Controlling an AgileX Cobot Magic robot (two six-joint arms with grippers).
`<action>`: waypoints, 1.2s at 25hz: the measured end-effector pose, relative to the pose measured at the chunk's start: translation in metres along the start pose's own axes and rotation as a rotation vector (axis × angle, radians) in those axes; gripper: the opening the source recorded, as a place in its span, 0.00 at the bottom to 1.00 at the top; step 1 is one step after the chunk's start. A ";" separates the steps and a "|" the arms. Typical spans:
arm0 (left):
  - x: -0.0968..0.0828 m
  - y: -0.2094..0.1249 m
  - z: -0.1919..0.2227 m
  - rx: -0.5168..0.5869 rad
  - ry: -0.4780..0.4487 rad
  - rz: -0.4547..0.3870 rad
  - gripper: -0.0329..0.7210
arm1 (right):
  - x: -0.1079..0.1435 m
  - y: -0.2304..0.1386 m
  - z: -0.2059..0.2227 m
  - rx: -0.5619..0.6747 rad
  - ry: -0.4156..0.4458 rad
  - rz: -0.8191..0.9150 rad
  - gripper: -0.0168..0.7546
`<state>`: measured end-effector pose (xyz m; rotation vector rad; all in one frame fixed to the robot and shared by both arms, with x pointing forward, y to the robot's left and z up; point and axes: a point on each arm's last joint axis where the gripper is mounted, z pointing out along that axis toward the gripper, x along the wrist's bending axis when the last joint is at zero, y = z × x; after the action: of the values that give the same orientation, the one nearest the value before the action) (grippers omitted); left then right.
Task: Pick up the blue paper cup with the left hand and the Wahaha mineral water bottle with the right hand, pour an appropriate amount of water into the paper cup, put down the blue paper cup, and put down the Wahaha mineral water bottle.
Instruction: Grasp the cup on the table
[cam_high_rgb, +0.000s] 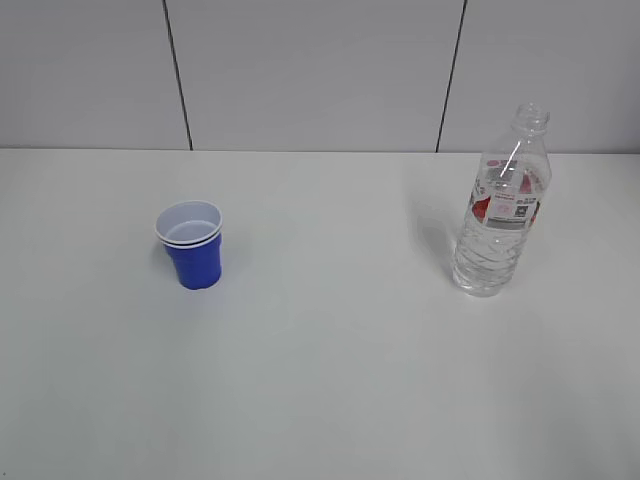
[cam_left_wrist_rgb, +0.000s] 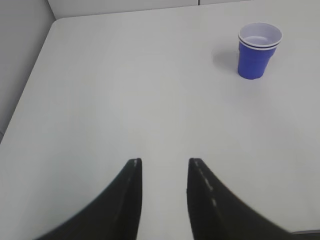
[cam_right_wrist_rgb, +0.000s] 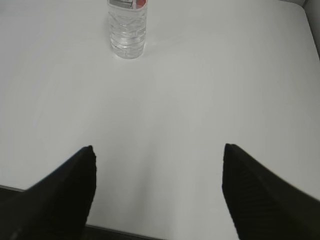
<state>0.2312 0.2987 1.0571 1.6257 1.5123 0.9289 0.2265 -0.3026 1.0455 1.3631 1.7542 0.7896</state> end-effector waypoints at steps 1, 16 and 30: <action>0.000 0.000 0.000 0.000 0.000 0.000 0.36 | 0.000 0.000 0.000 0.000 0.000 0.000 0.78; 0.000 0.000 0.000 0.000 0.000 0.000 0.36 | 0.000 0.000 0.000 0.000 0.000 0.000 0.78; 0.000 0.000 0.000 0.000 0.000 0.000 0.54 | 0.000 0.000 0.000 0.000 0.000 0.000 0.78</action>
<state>0.2312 0.2987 1.0571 1.6257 1.5123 0.9289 0.2265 -0.3026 1.0455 1.3631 1.7542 0.7896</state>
